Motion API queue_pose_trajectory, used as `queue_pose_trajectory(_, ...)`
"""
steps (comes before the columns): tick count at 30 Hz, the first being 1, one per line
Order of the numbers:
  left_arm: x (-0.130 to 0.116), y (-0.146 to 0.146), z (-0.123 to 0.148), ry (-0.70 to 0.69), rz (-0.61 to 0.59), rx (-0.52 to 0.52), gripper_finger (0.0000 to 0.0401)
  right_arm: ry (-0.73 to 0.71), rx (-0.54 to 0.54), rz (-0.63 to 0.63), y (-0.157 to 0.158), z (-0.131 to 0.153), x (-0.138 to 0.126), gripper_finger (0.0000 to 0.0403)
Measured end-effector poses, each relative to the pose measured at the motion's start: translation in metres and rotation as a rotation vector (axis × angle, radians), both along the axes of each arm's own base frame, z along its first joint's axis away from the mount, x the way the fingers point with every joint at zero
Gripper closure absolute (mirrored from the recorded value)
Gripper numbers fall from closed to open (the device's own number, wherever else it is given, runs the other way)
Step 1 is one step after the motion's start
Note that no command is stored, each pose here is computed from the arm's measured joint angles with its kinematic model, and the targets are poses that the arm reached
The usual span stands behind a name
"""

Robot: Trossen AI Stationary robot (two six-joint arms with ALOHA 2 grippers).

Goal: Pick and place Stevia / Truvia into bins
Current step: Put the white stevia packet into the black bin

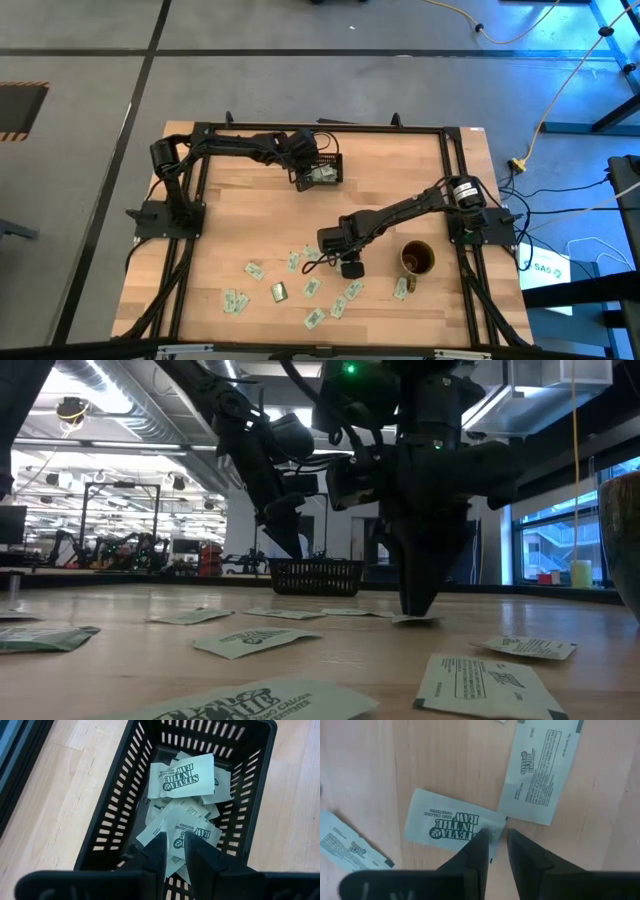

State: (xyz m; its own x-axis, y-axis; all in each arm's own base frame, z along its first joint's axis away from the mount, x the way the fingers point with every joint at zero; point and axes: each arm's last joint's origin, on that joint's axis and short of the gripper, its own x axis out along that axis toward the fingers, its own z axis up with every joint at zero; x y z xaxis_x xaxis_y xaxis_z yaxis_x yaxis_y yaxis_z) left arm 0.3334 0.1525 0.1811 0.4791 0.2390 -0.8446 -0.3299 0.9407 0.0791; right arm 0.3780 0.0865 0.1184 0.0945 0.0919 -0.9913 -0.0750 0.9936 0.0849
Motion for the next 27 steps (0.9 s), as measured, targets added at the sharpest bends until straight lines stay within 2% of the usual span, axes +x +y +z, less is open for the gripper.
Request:
queue_pose_trajectory(11, 0.000, 0.000, 0.000, -0.003, 0.000, 0.001, 0.0341, -0.002, -0.001, -0.001, 0.000, 0.000, 0.000, 0.0396)
queue_pose_trajectory(17, 0.000, 0.000, 0.000, -0.003, 0.000, 0.001, 0.0342, 0.005, 0.004, -0.053, -0.002, 0.002, -0.001, 0.0400)
queue_pose_trajectory(23, 0.000, 0.000, 0.000, -0.003, 0.000, 0.001, 0.0340, 0.002, 0.016, -0.095, -0.020, 0.028, -0.010, 0.0402)
queue_pose_trajectory(27, -0.001, 0.000, 0.005, -0.013, 0.004, 0.013, 0.0342, -0.080, 0.026, -0.158, -0.039, 0.064, -0.013, 0.0402)
